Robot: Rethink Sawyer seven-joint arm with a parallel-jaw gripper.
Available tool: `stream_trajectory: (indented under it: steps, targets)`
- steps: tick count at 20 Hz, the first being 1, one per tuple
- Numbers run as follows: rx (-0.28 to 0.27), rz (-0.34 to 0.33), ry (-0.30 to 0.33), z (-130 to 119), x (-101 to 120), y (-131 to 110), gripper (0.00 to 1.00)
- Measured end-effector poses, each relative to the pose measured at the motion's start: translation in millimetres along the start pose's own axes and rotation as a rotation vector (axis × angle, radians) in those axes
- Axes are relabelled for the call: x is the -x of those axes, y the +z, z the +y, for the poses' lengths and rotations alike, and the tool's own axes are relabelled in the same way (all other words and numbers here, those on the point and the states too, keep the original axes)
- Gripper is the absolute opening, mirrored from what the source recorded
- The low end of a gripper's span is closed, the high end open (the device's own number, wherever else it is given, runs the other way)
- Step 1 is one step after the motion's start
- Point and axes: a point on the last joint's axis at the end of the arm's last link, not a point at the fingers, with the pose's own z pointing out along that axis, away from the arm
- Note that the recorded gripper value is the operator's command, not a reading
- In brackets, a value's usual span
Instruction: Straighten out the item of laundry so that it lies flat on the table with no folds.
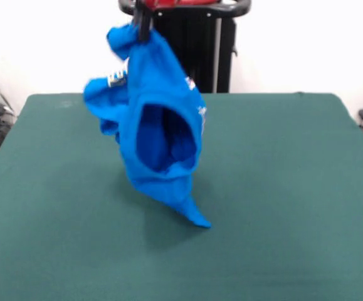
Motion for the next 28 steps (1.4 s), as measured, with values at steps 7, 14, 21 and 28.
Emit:
stream_trajectory:
  steps: [7, 14, 21, 28]
  targets:
    - [0.050, 0.011, -0.030, 14, -40, -58, 0.00]
    - [0.117, 0.009, -0.106, 45, -102, -99, 0.00]
    - [0.172, 0.059, -0.163, 67, -166, -119, 0.00]
    - [0.264, 0.098, -0.139, 73, -190, -103, 0.00]
